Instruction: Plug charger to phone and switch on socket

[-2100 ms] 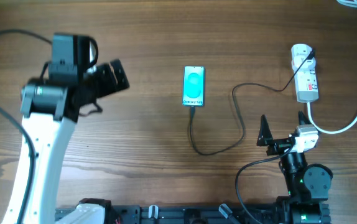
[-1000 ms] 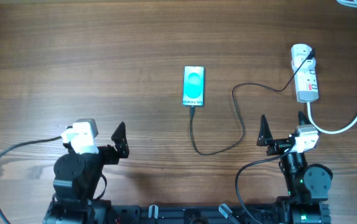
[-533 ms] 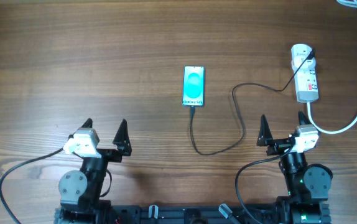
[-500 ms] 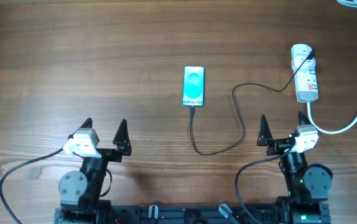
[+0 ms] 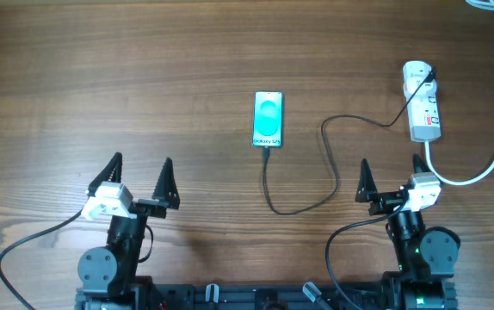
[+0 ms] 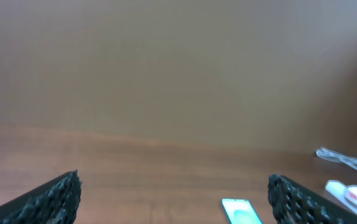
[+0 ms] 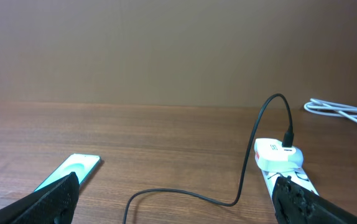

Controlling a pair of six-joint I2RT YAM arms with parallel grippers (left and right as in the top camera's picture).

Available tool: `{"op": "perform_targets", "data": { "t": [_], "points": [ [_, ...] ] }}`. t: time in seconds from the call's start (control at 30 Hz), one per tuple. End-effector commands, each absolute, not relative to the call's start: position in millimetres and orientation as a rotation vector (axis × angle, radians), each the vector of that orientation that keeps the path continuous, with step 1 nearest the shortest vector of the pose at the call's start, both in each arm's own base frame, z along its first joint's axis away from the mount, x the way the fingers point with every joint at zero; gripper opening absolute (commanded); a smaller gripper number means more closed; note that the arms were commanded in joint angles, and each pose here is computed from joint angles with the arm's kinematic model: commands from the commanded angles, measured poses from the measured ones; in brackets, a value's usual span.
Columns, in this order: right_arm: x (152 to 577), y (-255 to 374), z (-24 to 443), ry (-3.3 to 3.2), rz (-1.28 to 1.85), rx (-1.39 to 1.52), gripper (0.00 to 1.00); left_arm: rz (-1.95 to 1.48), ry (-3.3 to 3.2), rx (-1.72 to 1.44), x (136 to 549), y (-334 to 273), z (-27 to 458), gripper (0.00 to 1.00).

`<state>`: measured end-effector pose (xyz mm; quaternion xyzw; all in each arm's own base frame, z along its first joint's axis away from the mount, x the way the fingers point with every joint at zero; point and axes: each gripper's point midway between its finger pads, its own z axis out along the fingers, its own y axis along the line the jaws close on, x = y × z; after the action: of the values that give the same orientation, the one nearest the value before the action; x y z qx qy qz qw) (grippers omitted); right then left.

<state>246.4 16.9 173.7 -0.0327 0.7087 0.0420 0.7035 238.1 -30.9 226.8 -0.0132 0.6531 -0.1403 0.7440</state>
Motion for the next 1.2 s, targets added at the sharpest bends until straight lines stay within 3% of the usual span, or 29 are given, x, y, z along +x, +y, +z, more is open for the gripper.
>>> {"op": "perform_targets", "data": {
  "t": [0.0,0.67,1.17],
  "points": [
    [246.0,15.9,176.3,1.564,0.077,-0.074,1.0,-0.286,1.395,-0.01,239.7,-29.8,222.0,1.0],
    [246.0,15.9,176.3,1.564,0.077,-0.073,1.0,-0.204,1.645,-0.115,245.7,-13.1,156.6,1.0],
    [246.0,15.9,176.1,1.564,0.077,-0.074,1.0,-0.067,1.647,-0.01,245.9,-8.5,156.3,1.0]
  ]
}}
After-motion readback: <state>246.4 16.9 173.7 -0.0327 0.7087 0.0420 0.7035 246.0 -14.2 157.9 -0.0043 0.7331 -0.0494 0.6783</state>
